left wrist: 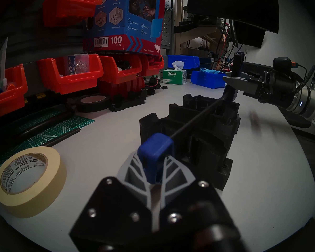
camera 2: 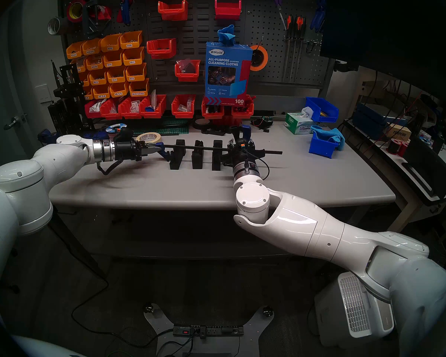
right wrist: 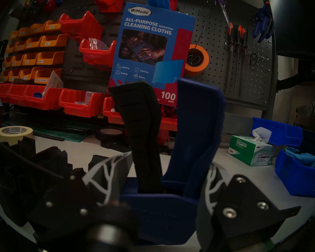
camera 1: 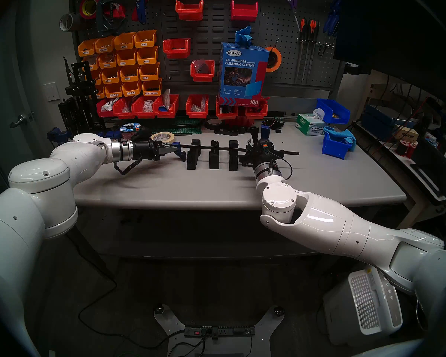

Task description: Clamp the two 3D printed pieces together with the clamp

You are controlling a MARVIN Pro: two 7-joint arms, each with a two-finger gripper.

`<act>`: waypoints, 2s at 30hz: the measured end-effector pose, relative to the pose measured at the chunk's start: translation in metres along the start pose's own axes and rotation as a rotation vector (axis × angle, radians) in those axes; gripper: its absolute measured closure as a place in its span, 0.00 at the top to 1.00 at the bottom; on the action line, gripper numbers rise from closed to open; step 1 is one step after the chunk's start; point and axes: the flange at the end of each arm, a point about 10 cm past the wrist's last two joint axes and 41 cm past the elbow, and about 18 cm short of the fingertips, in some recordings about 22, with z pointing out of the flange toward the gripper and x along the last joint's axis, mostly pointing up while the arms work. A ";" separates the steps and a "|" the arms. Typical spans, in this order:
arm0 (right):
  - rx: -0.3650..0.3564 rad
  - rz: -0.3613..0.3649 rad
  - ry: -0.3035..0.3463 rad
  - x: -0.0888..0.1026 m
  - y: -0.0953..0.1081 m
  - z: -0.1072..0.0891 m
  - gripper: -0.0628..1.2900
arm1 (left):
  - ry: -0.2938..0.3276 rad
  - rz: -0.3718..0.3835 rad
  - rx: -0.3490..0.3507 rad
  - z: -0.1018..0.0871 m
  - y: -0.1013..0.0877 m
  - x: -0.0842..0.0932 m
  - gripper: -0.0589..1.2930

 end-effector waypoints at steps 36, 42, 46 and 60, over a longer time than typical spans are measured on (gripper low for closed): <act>0.010 0.002 0.004 -0.001 0.000 0.002 0.54 | -0.003 -0.016 0.012 0.002 -0.001 0.000 0.06; 0.009 0.003 0.003 -0.001 -0.002 0.004 0.54 | -0.004 -0.017 0.014 0.003 -0.001 0.000 0.06; 0.009 0.005 0.002 -0.001 -0.004 0.005 0.54 | -0.004 -0.018 0.014 0.003 -0.001 0.000 0.06; 0.014 0.009 -0.001 0.001 -0.013 0.006 0.54 | -0.004 -0.019 0.017 0.003 -0.001 0.000 0.06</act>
